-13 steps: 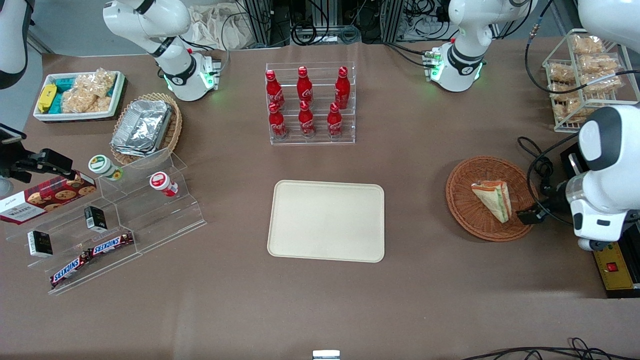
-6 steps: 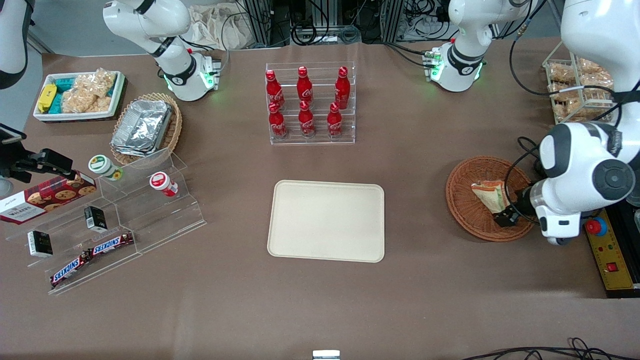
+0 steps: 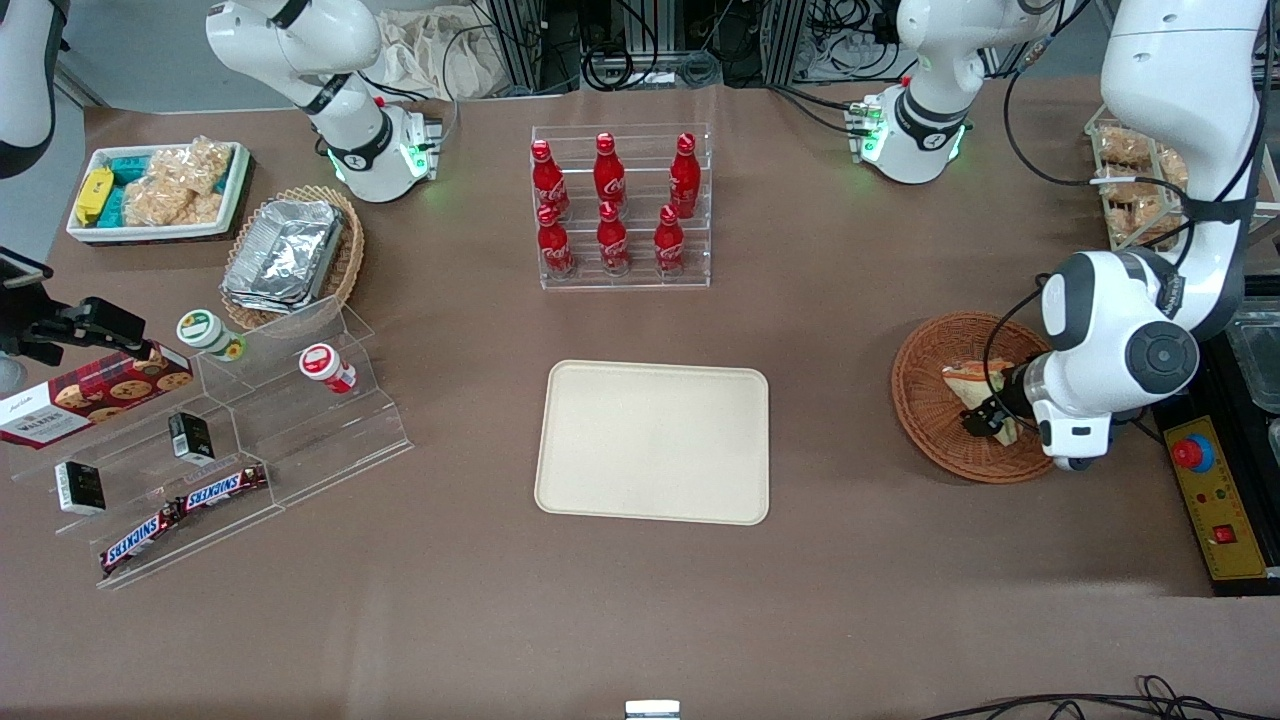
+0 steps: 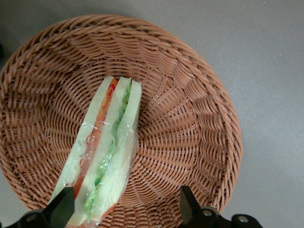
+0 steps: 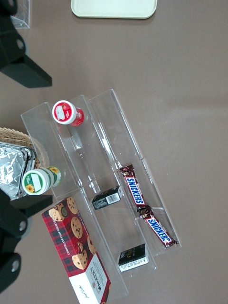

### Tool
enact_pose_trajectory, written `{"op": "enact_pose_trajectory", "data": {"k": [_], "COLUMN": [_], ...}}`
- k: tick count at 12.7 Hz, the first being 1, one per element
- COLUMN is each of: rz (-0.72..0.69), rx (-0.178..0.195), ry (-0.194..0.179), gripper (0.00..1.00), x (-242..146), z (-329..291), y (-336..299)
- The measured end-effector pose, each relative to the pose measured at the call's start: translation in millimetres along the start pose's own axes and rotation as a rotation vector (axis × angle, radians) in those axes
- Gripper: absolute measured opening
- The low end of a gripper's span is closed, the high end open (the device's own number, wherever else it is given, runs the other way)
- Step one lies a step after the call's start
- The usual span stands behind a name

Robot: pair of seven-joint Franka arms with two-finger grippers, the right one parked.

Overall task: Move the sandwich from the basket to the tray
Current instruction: 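Lower the left gripper and close it on the triangular sandwich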

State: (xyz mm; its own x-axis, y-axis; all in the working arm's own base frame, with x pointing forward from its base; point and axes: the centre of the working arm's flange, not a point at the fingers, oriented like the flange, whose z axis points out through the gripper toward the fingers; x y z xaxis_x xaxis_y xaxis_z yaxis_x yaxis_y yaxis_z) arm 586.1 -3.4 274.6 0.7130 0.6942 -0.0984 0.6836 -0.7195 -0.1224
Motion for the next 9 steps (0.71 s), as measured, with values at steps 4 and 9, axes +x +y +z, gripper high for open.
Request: {"op": "enact_pose_trajectory", "data": {"k": [4,9], "rz": [0.017,0.024], "rx": [0.018,0.046], "ry": [0.025,0.041], "gripper": [1.00,1.00], "x": [3.2,10.6], "z": [-0.3,-19.2], "y": [-2.1,-3.2]}}
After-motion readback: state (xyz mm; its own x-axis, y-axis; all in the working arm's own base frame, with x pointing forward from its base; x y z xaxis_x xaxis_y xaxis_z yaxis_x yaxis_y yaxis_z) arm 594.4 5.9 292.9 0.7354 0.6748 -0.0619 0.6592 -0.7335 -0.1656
